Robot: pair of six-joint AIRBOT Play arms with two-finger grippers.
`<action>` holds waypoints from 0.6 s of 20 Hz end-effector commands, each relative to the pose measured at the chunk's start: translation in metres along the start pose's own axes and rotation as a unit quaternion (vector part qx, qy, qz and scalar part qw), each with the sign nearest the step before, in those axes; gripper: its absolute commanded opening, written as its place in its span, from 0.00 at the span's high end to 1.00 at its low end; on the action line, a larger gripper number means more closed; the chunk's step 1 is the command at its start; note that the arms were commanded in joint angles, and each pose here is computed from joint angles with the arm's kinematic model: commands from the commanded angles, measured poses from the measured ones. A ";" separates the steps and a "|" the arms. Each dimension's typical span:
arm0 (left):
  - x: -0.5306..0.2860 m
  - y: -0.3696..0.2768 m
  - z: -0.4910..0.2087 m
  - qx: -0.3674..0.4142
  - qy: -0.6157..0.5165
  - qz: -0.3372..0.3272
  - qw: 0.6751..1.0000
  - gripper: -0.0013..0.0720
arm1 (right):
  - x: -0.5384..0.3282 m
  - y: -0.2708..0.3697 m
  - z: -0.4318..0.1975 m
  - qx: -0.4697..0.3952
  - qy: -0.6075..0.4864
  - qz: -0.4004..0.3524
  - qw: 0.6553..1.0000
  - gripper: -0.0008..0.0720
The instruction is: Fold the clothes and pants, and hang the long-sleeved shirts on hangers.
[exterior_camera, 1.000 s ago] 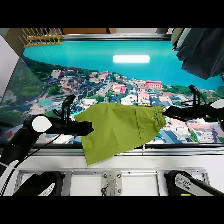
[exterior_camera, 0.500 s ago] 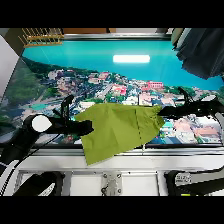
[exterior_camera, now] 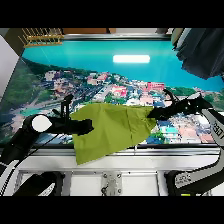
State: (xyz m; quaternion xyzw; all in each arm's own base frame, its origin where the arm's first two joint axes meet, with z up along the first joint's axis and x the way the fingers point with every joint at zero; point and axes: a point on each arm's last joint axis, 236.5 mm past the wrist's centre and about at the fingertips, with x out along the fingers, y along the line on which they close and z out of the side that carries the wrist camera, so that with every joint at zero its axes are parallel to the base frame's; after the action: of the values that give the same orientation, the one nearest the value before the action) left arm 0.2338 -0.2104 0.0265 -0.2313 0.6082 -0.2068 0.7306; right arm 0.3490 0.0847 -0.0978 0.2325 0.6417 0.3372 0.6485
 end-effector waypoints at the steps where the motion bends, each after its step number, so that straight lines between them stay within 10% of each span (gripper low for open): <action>1: 0.000 0.000 0.001 0.000 -0.002 0.000 1.000 0.97 | 0.021 0.017 -0.004 -0.026 0.030 0.001 0.999 0.00; 5: 0.000 0.000 0.001 0.001 -0.002 0.001 1.000 0.97 | 0.035 0.042 -0.005 -0.039 0.042 0.026 0.998 0.03; 7: 0.000 0.001 0.001 0.001 -0.003 0.001 1.000 0.97 | 0.040 0.054 -0.005 -0.041 0.044 0.042 0.997 0.45; 11: 0.000 0.003 0.002 0.004 -0.004 0.007 1.000 0.97 | 0.045 0.068 -0.008 -0.046 0.054 0.060 0.996 0.52; 12: 0.000 0.003 0.002 0.004 -0.004 0.007 1.000 0.97 | 0.046 0.069 -0.008 -0.048 0.056 0.060 0.996 0.85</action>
State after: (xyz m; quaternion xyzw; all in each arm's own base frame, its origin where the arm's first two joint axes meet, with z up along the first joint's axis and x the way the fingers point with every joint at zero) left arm 0.2352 -0.2086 0.0256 -0.2277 0.6068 -0.2042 0.7337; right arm 0.3319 0.1538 -0.0841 0.2163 0.6465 0.4059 0.6087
